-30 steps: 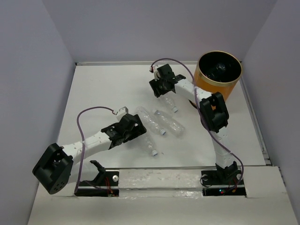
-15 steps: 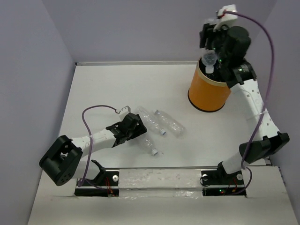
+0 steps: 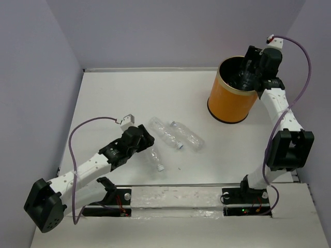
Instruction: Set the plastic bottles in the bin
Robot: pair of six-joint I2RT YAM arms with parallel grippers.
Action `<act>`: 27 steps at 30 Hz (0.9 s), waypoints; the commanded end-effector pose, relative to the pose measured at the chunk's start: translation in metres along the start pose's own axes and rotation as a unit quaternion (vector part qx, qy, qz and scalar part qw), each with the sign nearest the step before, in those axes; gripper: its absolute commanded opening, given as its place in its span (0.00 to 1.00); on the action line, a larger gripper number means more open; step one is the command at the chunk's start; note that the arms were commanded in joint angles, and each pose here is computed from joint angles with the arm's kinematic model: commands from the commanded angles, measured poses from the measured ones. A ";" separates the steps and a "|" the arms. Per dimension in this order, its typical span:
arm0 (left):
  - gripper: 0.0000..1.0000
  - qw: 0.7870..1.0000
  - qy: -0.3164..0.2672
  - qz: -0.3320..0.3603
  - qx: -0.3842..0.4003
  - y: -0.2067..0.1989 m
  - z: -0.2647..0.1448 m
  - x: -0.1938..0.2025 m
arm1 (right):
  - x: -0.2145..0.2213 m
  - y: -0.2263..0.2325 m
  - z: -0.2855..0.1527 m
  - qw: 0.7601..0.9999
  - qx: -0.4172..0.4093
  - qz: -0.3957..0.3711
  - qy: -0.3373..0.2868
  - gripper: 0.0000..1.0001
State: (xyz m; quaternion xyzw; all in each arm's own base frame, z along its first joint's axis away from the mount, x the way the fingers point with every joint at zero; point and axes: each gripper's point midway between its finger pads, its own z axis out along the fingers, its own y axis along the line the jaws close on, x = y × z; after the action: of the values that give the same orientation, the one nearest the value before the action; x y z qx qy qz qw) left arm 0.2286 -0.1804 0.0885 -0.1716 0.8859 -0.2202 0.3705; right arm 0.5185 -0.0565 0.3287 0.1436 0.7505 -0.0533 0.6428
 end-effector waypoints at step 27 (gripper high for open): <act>0.57 0.896 -0.287 -0.015 0.338 -0.420 -0.086 -0.280 | 0.167 0.078 -0.303 0.875 -0.410 0.224 0.123 0.00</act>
State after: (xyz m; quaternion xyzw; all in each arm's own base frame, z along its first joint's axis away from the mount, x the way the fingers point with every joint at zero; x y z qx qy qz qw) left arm 0.4047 -0.3704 0.4780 -0.0909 0.6600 -0.4276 0.6110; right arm 0.2499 0.1044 0.2184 0.1041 0.7345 0.3963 0.5410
